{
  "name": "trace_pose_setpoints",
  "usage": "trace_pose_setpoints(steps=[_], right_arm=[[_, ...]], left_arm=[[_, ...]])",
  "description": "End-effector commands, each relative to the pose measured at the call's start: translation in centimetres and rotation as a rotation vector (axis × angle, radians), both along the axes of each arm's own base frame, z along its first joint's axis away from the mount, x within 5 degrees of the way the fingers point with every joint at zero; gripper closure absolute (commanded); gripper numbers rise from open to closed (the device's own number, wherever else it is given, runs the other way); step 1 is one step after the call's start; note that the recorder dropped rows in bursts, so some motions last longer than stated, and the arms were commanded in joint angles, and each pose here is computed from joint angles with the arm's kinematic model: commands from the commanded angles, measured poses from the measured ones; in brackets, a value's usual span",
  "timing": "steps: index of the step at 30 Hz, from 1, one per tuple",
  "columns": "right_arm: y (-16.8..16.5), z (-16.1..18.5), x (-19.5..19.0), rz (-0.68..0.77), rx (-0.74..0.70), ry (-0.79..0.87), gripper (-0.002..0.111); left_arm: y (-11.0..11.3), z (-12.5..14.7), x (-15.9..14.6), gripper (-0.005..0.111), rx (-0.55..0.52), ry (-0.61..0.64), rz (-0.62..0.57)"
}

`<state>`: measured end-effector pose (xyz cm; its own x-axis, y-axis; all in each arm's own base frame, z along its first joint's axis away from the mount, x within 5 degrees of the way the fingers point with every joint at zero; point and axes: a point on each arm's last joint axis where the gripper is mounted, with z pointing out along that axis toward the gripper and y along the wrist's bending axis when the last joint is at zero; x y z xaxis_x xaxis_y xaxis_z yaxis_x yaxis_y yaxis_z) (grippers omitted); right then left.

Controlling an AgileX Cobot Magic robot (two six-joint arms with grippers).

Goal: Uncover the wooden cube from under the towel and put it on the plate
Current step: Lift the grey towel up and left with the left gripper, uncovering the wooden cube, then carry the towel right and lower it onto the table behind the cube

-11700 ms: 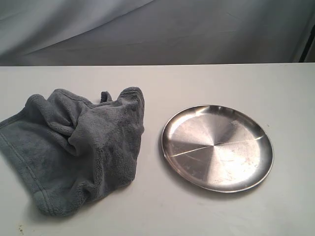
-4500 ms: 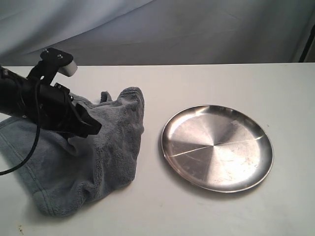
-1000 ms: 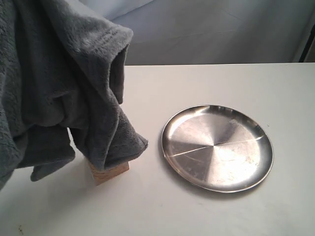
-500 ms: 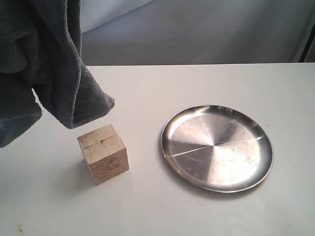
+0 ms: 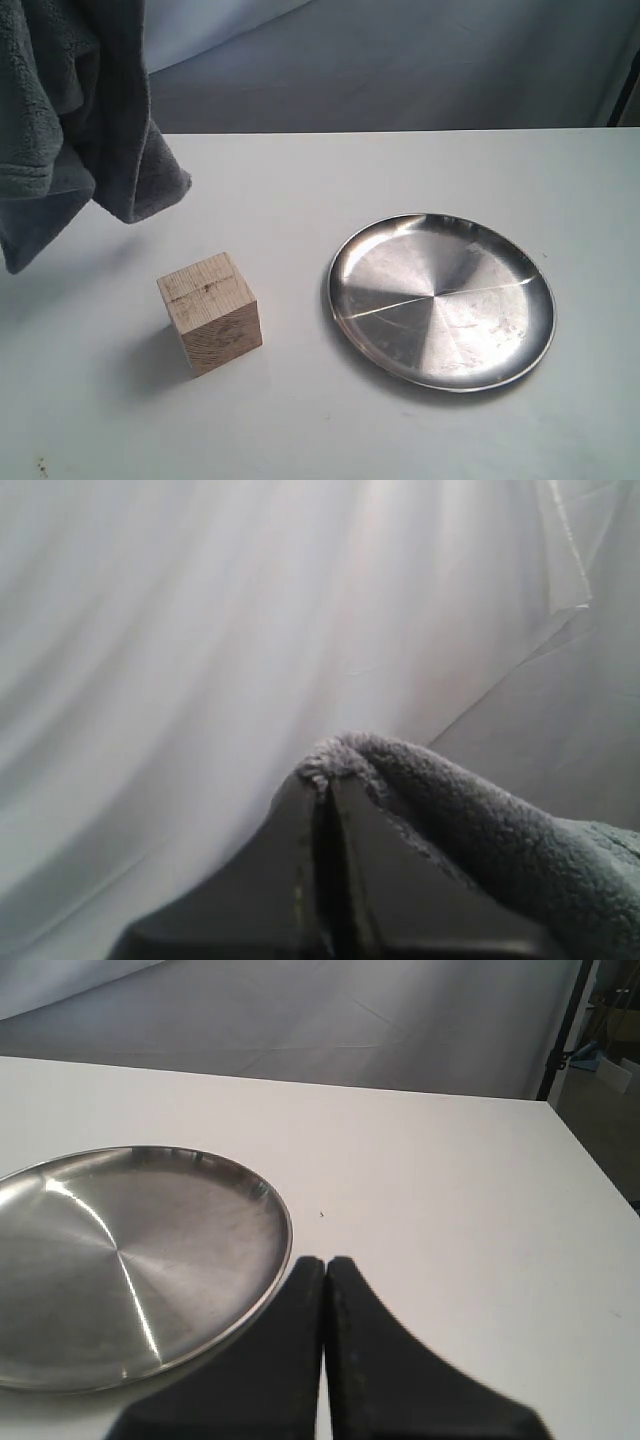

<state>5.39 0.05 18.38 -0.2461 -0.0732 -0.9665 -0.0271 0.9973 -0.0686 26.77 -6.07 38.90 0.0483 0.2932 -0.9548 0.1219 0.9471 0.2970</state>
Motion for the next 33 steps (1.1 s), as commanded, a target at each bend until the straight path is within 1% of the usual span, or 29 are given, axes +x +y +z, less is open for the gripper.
trace_pose_setpoints(steps=[1, 7, 11, 14, 18, 23, 27, 33], right_arm=[[0.0, -0.1, 0.0, 0.002, -0.010, -0.002, 0.108], [0.0, -0.1, 0.0, 0.002, -0.010, -0.002, 0.108], [0.0, -0.1, 0.0, 0.002, -0.010, -0.002, 0.108], [0.0, -0.1, 0.0, 0.002, -0.010, -0.002, 0.108], [0.0, -0.1, 0.0, 0.002, -0.010, -0.002, 0.108], [0.0, -0.1, 0.0, 0.002, -0.010, -0.002, 0.108], [0.0, -0.1, 0.0, 0.002, -0.010, -0.002, 0.108], [0.0, -0.1, 0.0, 0.002, -0.010, -0.002, 0.108]], left_arm=[[0.1, -1.1, 1.9, 0.107, -0.001, -0.020, 0.076], [-0.9, -4.5, 5.1, 0.107, 0.053, 0.087, 0.067], [-1.7, -7.1, 7.3, 0.107, 0.039, 0.186, 0.042], [-2.3, -8.5, 8.9, 0.107, 0.031, 0.228, 0.035], [-2.7, -9.3, 10.7, 0.107, 0.023, 0.242, 0.037], [-3.4, -10.2, 12.5, 0.107, -0.107, 0.275, 0.038], [-4.4, -10.7, 13.7, 0.107, -0.126, 0.306, -0.016], [-6.9, -11.5, 14.8, 0.107, -0.096, 0.296, -0.079]])
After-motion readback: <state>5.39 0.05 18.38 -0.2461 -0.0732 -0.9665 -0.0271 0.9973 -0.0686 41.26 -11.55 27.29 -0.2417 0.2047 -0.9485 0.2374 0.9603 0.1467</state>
